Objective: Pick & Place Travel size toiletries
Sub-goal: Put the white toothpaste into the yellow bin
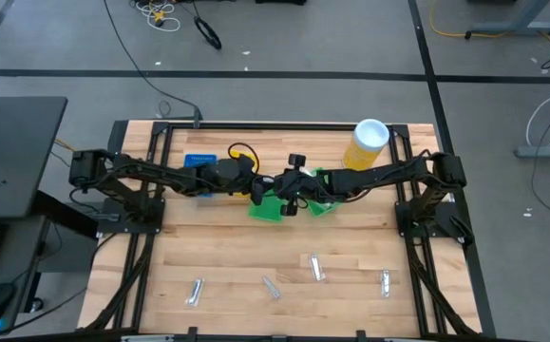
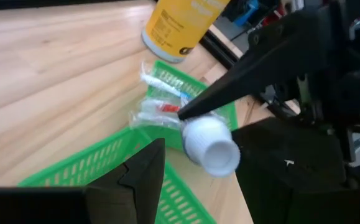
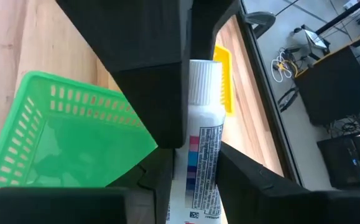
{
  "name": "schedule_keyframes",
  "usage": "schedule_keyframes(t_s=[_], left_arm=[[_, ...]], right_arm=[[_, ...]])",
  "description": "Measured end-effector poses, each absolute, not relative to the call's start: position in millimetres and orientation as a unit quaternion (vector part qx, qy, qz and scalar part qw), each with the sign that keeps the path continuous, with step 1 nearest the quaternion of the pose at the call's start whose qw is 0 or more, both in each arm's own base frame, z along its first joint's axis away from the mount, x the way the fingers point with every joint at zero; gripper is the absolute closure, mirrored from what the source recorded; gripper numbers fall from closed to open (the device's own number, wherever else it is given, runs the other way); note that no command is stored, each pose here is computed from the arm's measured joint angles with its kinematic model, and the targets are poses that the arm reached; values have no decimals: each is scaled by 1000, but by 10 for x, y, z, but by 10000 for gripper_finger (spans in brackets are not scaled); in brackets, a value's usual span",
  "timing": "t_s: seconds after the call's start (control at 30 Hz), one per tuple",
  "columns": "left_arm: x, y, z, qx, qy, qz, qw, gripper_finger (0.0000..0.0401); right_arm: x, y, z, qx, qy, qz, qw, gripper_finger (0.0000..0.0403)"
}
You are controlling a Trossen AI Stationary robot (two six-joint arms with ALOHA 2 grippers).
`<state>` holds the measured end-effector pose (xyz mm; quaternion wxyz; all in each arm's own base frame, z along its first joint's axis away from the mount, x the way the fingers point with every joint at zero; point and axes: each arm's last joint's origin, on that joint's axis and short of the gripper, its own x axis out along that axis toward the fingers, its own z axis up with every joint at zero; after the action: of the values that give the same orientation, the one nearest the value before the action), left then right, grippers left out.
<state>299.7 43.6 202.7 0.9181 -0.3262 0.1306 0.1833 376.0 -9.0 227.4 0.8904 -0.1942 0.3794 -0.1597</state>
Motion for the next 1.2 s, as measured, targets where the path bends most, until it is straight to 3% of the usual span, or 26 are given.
schedule_keyframes(t_s=[0.27,0.73,0.93,1.2], left_arm=[[3008,447,2056,-321,122,180,922,216],[3005,458,2048,-323,133,164,923,302],[3005,458,2048,-320,133,164,924,303],[3001,466,2045,-308,131,180,925,310]], right_arm=[[3785,-76,2299,-192,362,-156,899,286],[3808,-55,2320,-196,348,-138,906,286],[3809,-55,2321,-196,348,-138,906,285],[3802,-61,2313,-181,351,-144,908,238]])
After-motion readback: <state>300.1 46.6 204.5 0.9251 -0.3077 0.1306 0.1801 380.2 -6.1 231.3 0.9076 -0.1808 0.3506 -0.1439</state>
